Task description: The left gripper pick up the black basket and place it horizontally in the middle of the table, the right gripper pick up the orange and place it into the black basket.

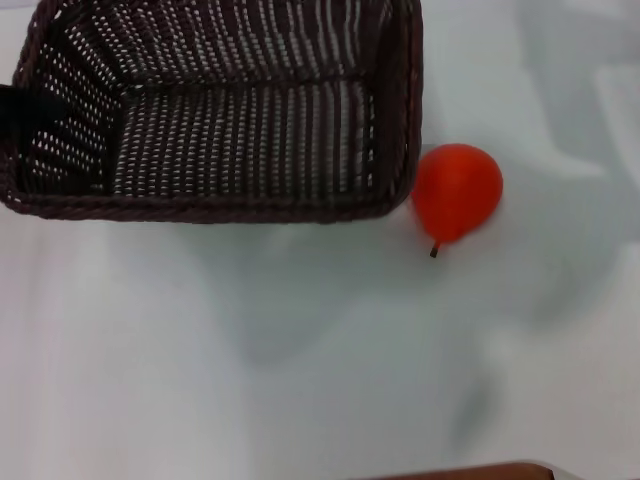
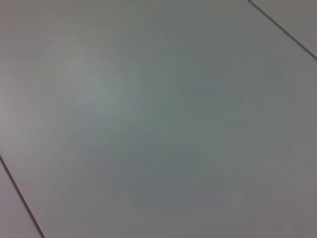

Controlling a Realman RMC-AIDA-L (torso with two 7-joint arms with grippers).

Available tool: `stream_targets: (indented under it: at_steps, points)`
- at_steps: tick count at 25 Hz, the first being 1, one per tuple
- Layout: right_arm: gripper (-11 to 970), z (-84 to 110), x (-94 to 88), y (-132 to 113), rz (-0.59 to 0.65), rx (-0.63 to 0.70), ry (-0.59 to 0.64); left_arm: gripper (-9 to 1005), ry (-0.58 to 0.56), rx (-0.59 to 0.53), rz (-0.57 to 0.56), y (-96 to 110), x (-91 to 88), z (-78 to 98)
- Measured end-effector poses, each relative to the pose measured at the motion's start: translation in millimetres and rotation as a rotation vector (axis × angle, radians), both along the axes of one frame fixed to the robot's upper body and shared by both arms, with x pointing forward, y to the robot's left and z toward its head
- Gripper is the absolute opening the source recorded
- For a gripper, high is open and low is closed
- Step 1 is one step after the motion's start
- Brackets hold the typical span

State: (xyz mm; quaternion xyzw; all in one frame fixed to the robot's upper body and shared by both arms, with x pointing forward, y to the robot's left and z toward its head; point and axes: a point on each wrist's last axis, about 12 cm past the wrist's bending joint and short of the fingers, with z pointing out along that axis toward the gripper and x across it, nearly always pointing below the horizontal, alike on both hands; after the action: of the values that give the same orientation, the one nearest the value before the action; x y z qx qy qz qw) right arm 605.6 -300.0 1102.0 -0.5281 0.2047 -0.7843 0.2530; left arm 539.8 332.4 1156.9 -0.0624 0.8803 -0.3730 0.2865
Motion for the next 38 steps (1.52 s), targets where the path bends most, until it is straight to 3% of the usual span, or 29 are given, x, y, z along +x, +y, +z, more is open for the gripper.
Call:
stream_targets:
  at_steps: [10, 17, 30, 36, 38]
  points:
    - [910, 0.5, -0.2, -1.7, -0.009, 0.004, -0.004, 149, 0.032, -0.021, 0.038, -7.0, 2.2, -25.0]
    - [909, 1.3, 0.2, -2.0, -0.009, 0.003, -0.007, 148, 0.028, -0.006, 0.031, -13.3, 4.1, -29.9]
    - [907, -0.3, -0.5, -1.3, -0.008, 0.007, -0.001, 267, 0.035, -0.051, 0.089, -7.1, -2.2, -36.0]
    - [906, -1.3, -0.6, -1.5, -0.009, 0.009, 0.006, 442, 0.061, -0.067, 0.061, -6.5, -9.4, -37.6]
    - [905, -1.9, -0.4, -1.6, -0.009, 0.009, 0.012, 441, 0.068, -0.073, 0.049, -6.6, -11.7, -37.3]
